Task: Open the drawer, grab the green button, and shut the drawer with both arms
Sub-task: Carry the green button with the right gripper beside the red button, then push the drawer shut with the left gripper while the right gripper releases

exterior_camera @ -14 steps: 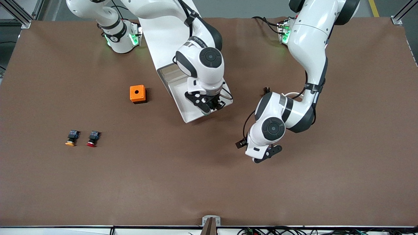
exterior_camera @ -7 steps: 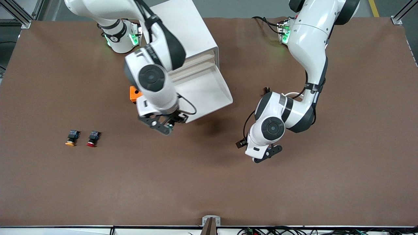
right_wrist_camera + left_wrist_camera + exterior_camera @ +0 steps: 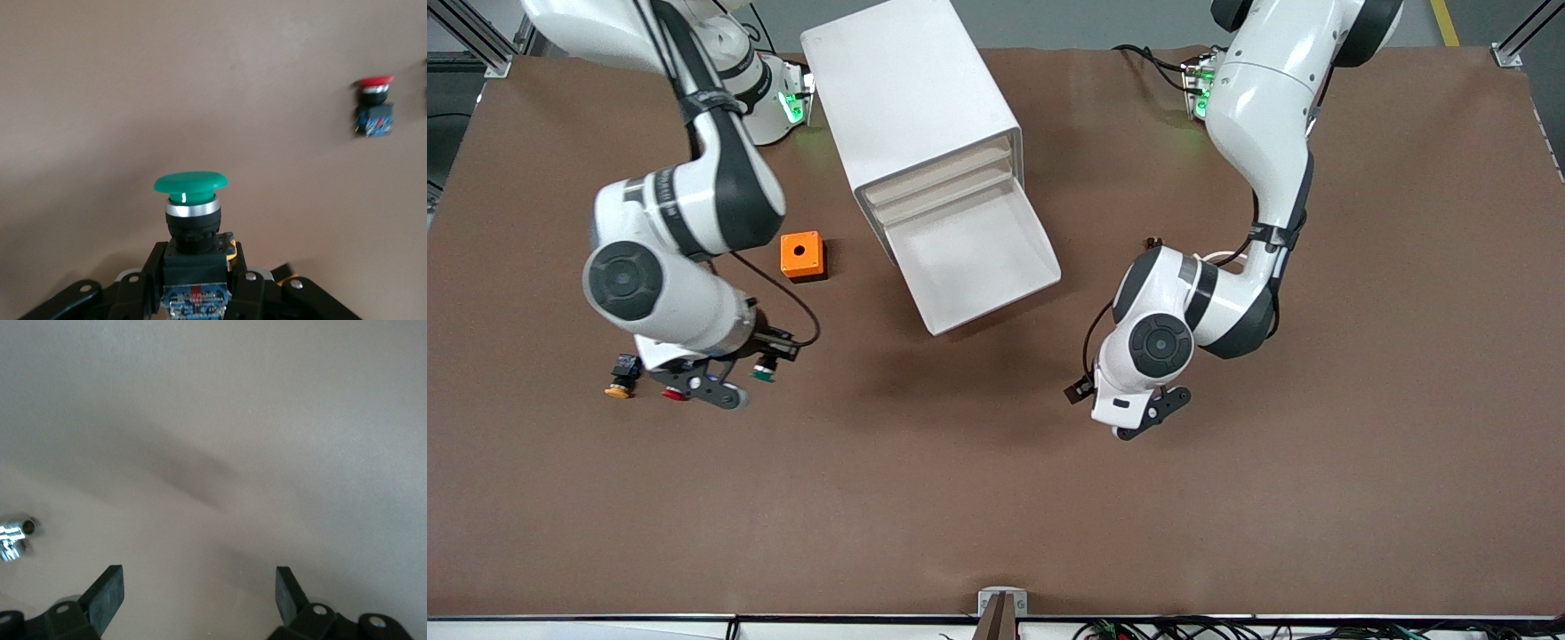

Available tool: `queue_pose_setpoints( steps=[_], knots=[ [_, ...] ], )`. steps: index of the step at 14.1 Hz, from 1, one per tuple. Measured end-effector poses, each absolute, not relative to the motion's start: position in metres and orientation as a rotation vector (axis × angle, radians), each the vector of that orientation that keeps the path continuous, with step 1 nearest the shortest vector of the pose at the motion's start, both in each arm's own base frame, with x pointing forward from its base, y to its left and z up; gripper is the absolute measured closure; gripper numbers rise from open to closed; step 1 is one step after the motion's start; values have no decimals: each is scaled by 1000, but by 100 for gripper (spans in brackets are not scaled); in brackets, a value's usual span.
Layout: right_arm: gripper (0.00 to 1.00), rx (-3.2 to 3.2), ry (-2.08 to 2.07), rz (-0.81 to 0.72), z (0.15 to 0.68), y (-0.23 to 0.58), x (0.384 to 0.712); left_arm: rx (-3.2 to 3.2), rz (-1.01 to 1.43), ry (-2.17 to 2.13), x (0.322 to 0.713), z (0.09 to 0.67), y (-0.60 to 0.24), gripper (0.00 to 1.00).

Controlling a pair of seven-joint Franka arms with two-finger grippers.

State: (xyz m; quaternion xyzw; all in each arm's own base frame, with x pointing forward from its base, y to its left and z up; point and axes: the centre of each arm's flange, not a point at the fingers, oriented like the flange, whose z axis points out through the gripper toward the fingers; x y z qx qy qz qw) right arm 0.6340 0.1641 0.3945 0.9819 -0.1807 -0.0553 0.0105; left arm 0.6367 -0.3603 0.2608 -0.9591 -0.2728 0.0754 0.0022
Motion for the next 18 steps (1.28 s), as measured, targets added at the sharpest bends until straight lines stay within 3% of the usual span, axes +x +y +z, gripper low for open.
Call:
queue_pose_setpoints(
  steps=[8, 18],
  knots=[
    [59, 3134, -389, 16, 292, 78, 614, -3026, 221, -730, 606, 260, -409, 0],
    [59, 3120, -377, 17, 220, 37, 610, -3043, 243, -570, 553, 253, -472, 0]
  ],
)
